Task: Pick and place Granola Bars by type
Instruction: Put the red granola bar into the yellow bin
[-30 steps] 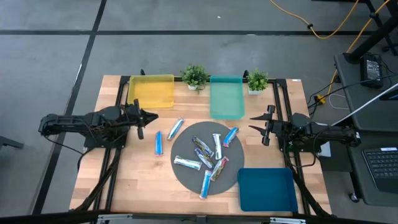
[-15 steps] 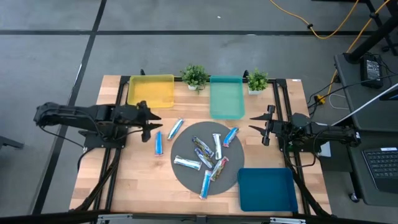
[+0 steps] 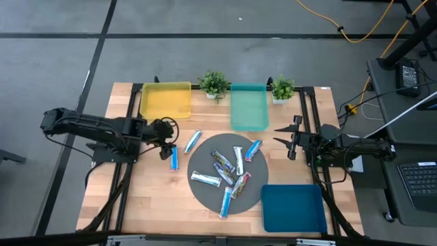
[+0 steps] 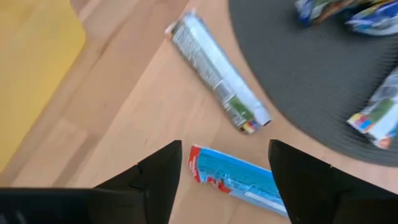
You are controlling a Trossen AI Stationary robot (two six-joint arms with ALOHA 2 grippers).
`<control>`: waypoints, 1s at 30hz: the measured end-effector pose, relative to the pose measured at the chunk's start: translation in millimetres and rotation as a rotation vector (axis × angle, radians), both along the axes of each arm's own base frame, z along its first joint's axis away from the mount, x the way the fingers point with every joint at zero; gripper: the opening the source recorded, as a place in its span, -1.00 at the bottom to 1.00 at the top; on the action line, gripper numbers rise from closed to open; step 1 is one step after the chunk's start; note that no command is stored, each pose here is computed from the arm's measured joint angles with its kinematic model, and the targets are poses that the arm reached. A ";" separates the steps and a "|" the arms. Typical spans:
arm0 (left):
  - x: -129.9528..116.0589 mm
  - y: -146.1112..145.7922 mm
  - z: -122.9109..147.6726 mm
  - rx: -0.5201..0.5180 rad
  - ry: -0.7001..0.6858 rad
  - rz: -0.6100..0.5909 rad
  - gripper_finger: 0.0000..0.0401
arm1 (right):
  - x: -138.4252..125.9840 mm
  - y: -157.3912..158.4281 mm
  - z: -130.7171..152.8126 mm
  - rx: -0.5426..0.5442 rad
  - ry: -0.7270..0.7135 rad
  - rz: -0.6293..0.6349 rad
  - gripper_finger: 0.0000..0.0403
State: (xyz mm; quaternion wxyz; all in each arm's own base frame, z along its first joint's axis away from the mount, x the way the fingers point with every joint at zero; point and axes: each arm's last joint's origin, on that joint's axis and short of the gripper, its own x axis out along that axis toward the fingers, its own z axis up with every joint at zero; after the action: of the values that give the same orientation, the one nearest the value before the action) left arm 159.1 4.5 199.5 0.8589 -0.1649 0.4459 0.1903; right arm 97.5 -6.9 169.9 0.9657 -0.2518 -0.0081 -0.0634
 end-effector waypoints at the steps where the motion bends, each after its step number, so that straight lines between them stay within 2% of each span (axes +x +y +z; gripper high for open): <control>1: 1.5 0.0 -2.3 -0.002 0.015 0.004 0.20 | 0.0 0.0 0.0 0.000 0.000 0.000 -0.25; 13: 18.0 0.8 -33.4 -0.022 0.201 0.119 0.44 | 0.0 0.0 0.0 0.000 0.000 0.000 -0.25; 22: 27.6 0.7 -51.7 -0.021 0.284 0.124 0.49 | 0.0 0.0 -0.9 0.001 0.009 0.000 -0.25; 30: 34.2 -1.6 -58.5 -0.140 0.279 0.123 0.49 | 0.0 0.0 -0.9 0.001 0.009 0.000 -0.25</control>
State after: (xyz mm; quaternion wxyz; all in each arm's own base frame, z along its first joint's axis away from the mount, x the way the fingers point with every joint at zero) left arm 193.3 2.8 141.0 0.7619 -0.2235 0.5620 0.2318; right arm 97.5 -6.9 169.0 0.9658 -0.2517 -0.0038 -0.0623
